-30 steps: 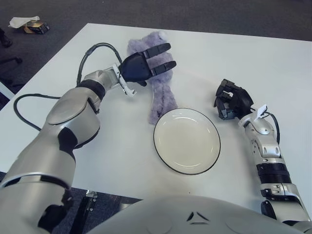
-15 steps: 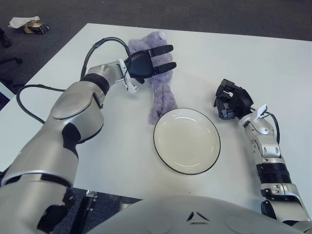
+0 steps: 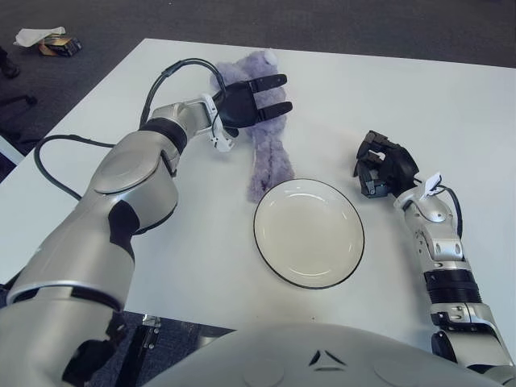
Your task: Put the doll into the plate.
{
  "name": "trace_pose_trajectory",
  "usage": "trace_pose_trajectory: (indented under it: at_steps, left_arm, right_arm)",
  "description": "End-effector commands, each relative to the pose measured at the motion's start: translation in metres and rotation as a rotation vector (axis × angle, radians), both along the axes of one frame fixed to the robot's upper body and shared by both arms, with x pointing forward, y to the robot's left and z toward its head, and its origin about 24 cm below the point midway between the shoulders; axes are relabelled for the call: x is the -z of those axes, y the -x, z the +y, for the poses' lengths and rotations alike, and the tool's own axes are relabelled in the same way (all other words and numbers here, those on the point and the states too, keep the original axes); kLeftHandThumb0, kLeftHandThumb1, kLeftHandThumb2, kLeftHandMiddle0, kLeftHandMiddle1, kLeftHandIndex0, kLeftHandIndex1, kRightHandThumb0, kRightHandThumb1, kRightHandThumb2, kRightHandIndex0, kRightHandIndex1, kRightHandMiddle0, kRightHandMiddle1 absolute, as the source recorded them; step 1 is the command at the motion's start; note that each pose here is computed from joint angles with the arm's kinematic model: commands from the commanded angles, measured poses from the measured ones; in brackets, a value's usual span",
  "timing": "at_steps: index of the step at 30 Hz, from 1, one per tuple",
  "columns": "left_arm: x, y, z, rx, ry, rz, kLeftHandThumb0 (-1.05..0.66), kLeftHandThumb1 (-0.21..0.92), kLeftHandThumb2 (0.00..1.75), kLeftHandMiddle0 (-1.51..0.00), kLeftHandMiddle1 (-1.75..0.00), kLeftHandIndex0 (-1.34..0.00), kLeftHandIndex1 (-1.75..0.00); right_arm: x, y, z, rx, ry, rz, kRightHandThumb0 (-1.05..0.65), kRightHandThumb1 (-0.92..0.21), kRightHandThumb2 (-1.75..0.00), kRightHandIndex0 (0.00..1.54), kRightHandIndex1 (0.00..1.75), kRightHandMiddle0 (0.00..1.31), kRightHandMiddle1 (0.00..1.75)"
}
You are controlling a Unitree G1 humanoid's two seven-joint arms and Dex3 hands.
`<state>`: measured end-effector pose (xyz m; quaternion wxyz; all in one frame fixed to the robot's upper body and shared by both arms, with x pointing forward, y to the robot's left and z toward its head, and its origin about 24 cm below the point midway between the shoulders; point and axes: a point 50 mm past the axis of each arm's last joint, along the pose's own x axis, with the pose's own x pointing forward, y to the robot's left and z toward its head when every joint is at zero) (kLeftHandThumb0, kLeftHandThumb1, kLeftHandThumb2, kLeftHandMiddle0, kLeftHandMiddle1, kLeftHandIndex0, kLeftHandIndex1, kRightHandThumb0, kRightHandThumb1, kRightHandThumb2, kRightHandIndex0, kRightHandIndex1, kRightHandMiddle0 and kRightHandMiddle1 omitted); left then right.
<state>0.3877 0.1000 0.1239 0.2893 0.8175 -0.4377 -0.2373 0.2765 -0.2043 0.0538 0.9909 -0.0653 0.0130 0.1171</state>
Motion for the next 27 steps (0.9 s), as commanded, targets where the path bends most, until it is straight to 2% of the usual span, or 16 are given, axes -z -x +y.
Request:
trace_pose_trajectory:
  at_steps: [1, 13, 22, 23, 26, 27]
  left_arm:
    - [-0.005, -0.003, -0.003, -0.027, -0.013, 0.010, -0.74, 0.43, 0.83, 0.00, 0.00, 0.00, -0.26]
    - [0.001, -0.002, -0.008, -0.038, -0.085, 0.039, -0.66, 0.40, 0.90, -0.01, -0.01, 0.00, -0.42]
    - [0.003, 0.000, -0.011, -0.026, -0.061, 0.078, -0.54, 0.37, 0.98, -0.13, -0.10, 0.00, -0.62]
    - [0.004, 0.001, -0.011, -0.029, -0.044, 0.091, -0.52, 0.36, 1.00, -0.16, -0.14, 0.00, -0.66]
    - [0.006, 0.002, -0.012, -0.035, -0.013, 0.109, -0.40, 0.31, 1.11, -0.13, -0.61, 0.00, -0.85]
    - [0.006, 0.002, -0.012, -0.036, -0.009, 0.110, -0.34, 0.28, 1.16, -0.11, -0.90, 0.00, -0.95]
  right_arm:
    - [0.043, 0.020, -0.003, 0.014, 0.021, 0.218, -0.01, -0.24, -1.41, 0.56, 1.75, 0.54, 1.74]
    - [0.042, 0.023, -0.002, 0.015, 0.002, 0.216, -0.01, -0.23, -1.42, 0.56, 1.75, 0.55, 1.74]
    - [0.042, 0.023, -0.001, 0.013, 0.005, 0.212, -0.01, -0.24, -1.42, 0.56, 1.75, 0.55, 1.74]
    - [0.041, 0.023, -0.001, 0.012, 0.007, 0.212, -0.01, -0.24, -1.42, 0.56, 1.75, 0.55, 1.74]
    - [0.041, 0.023, -0.001, 0.010, 0.011, 0.211, -0.01, -0.24, -1.42, 0.56, 1.75, 0.55, 1.74]
    - [0.041, 0.024, 0.000, 0.010, 0.011, 0.211, -0.01, -0.24, -1.42, 0.56, 1.75, 0.55, 1.74]
